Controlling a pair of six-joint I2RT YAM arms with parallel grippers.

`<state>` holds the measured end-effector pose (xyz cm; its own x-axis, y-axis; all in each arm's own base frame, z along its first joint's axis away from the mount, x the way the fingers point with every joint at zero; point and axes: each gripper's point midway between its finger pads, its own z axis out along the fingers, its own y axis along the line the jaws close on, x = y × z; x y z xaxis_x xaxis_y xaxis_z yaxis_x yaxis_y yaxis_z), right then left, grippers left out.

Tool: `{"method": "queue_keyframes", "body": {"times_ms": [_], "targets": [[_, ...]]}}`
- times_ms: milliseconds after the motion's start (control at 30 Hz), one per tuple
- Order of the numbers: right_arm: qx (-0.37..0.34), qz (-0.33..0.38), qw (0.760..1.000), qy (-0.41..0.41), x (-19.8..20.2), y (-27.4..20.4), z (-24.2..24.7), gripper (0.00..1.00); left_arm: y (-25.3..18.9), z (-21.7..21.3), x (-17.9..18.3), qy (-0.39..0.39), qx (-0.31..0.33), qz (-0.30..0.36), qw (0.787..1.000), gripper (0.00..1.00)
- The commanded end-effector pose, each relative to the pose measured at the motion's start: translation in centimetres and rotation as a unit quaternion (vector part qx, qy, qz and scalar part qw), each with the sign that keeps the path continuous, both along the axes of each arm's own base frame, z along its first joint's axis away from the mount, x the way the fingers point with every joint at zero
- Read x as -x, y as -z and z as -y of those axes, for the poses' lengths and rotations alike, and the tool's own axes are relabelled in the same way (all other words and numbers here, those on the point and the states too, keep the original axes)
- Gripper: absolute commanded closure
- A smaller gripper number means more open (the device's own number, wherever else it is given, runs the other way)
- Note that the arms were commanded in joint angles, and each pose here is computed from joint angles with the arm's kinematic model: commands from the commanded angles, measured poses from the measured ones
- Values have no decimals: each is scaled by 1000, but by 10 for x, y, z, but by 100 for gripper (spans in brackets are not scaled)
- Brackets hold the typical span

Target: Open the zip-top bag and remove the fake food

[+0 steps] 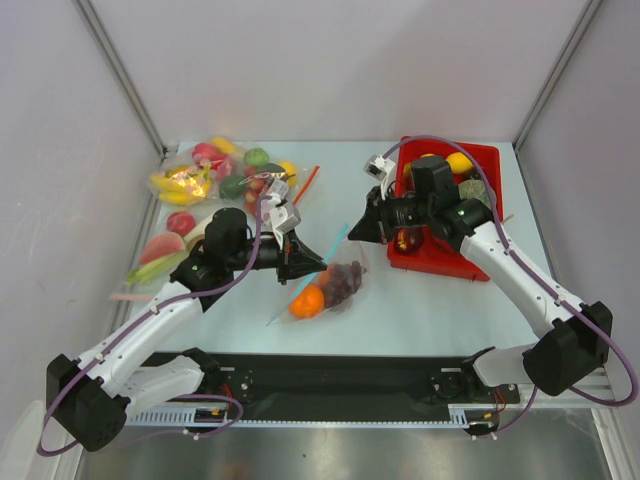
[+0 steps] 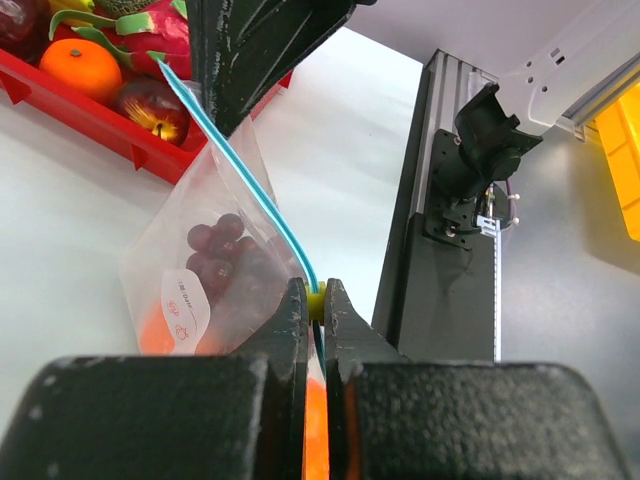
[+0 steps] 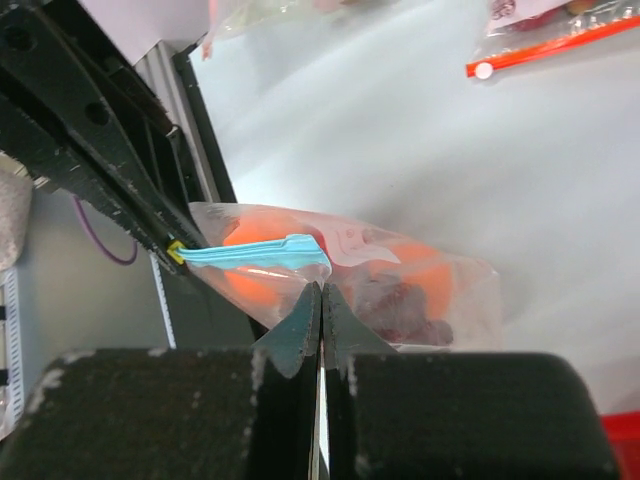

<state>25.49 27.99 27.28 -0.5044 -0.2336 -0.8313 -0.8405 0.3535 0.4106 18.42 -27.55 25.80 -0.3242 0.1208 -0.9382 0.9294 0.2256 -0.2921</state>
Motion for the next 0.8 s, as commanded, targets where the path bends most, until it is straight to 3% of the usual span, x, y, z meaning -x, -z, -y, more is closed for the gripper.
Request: {"method": "queue_keyframes", "body": {"times_ms": [0,400,767], "targets": [[17,69,993,95,-48,-11,16,100,-15,-1,19,39,16,15,999,100],[57,67,977,195,-95,9,27,100,-14,-2,18,38,12,14,999,100],[67,77,966,238,-127,10,28,100,-13,-3,19,36,8,15,999,100]]}}
